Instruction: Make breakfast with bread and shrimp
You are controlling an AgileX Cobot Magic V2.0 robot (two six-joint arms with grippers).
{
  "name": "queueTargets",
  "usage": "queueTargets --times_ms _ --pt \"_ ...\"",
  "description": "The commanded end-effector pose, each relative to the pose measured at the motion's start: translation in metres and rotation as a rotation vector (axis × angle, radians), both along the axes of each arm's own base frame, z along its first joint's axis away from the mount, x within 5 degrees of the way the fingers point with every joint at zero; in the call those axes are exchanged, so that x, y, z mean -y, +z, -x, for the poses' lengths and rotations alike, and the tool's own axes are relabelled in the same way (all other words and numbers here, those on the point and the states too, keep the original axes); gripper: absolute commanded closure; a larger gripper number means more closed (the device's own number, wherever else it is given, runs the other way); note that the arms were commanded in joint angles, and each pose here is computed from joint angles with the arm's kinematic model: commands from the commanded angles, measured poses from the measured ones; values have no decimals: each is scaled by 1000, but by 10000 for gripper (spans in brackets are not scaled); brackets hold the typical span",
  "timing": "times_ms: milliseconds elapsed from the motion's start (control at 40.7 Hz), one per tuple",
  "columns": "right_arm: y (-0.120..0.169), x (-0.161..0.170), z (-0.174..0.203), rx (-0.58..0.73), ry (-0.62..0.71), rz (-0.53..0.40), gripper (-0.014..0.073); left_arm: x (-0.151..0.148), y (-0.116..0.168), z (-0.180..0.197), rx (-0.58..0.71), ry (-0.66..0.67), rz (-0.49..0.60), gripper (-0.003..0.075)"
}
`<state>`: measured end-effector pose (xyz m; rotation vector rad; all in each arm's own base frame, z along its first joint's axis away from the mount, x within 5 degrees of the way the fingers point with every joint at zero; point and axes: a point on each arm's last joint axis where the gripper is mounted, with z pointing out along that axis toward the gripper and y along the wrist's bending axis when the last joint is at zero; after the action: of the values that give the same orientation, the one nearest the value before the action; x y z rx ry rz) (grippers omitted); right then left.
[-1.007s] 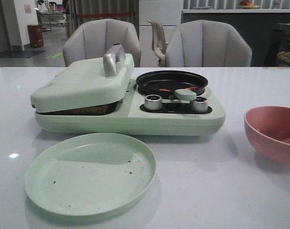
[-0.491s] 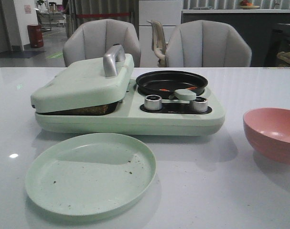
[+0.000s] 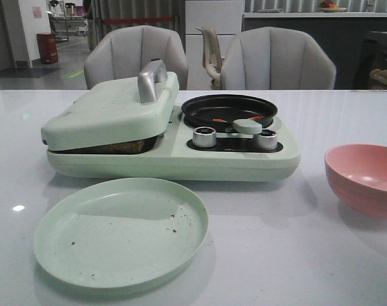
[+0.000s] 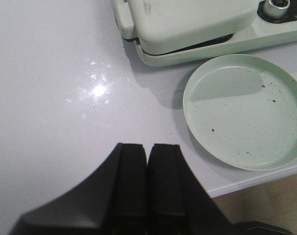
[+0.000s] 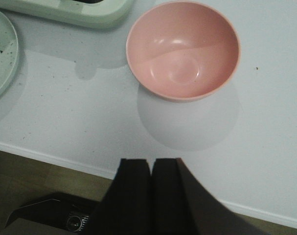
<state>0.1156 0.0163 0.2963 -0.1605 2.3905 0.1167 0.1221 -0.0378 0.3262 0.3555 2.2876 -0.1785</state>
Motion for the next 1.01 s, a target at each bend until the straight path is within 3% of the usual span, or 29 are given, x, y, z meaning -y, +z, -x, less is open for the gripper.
queueTargets --times_ms 0,344,417,516,712,982 --pt "11 0 -3 68 -4 -12 550 2 14 -3 94 4 37 619" --pt "11 0 -3 68 -4 -12 550 0 16 4 126 4 46 619" --pt "11 0 -3 70 -4 -12 550 -10 21 11 245 28 -10 619" --pt "11 0 -3 69 -4 -12 550 -22 21 30 391 106 10 619" --pt "11 0 -3 69 -4 -12 550 -32 -19 60 603 222 105 619" --pt "11 0 -3 69 -4 -12 550 -35 -88 72 764 291 213 619"
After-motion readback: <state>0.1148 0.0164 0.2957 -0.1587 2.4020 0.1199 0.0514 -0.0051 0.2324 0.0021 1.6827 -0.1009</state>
